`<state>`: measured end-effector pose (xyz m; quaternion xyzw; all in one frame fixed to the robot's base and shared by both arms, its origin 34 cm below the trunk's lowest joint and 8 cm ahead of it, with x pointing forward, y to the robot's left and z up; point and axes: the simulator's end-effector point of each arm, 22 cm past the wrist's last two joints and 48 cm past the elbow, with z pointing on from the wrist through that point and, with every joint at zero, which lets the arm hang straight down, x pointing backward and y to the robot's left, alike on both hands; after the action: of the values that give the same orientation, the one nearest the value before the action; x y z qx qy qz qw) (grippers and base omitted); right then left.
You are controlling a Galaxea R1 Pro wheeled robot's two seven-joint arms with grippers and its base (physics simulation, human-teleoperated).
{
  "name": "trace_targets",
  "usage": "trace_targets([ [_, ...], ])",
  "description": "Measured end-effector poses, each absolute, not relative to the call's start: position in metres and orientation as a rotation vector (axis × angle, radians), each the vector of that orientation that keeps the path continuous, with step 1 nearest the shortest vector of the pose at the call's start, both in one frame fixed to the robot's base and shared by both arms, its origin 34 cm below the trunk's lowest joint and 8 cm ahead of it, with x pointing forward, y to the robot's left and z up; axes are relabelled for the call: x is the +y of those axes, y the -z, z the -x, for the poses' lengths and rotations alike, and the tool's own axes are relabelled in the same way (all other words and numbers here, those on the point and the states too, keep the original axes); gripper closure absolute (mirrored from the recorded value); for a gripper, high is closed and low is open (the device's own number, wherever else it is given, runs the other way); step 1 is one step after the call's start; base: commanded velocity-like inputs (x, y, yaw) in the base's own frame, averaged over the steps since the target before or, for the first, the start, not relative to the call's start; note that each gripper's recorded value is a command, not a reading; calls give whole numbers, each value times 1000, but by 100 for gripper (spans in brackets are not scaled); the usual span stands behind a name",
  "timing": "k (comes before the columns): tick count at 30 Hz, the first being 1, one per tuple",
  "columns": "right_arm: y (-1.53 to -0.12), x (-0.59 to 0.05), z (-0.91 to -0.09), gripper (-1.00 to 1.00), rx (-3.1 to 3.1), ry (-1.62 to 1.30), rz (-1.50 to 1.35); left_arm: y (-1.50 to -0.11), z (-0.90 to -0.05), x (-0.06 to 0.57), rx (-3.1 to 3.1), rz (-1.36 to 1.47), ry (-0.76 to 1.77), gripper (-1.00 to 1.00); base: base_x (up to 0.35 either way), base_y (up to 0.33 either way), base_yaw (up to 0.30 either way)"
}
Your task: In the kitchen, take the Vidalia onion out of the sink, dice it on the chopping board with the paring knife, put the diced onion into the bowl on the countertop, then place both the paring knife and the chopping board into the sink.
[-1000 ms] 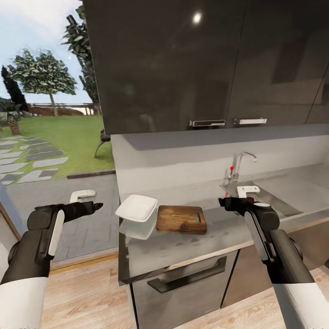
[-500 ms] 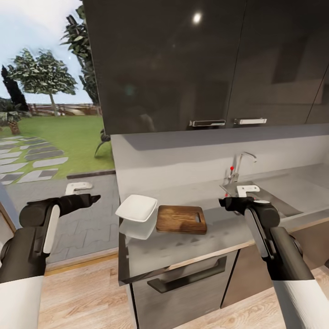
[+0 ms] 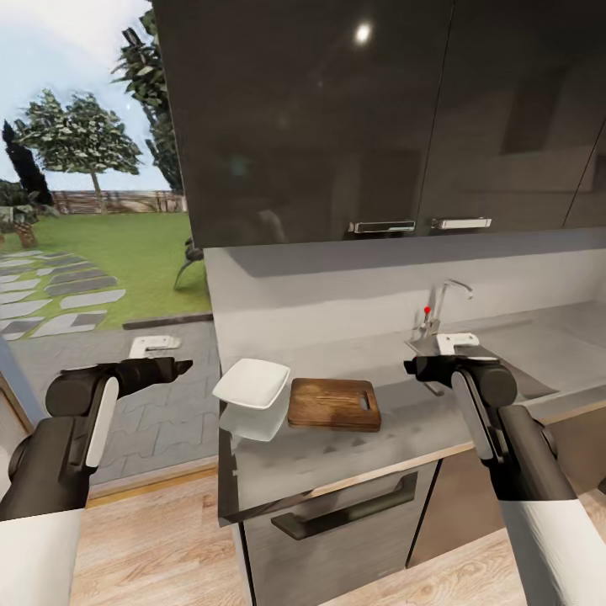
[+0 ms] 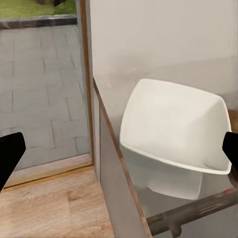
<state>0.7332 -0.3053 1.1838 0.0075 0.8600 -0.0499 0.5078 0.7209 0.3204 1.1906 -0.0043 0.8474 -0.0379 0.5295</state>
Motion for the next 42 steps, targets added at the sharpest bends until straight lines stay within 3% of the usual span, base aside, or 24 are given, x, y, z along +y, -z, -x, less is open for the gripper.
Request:
trace_targets([
  [42,-1163,-318,-748,-100,2153,98,-70,-1192,-721,319,2021,6,91,-100,0,9,0],
])
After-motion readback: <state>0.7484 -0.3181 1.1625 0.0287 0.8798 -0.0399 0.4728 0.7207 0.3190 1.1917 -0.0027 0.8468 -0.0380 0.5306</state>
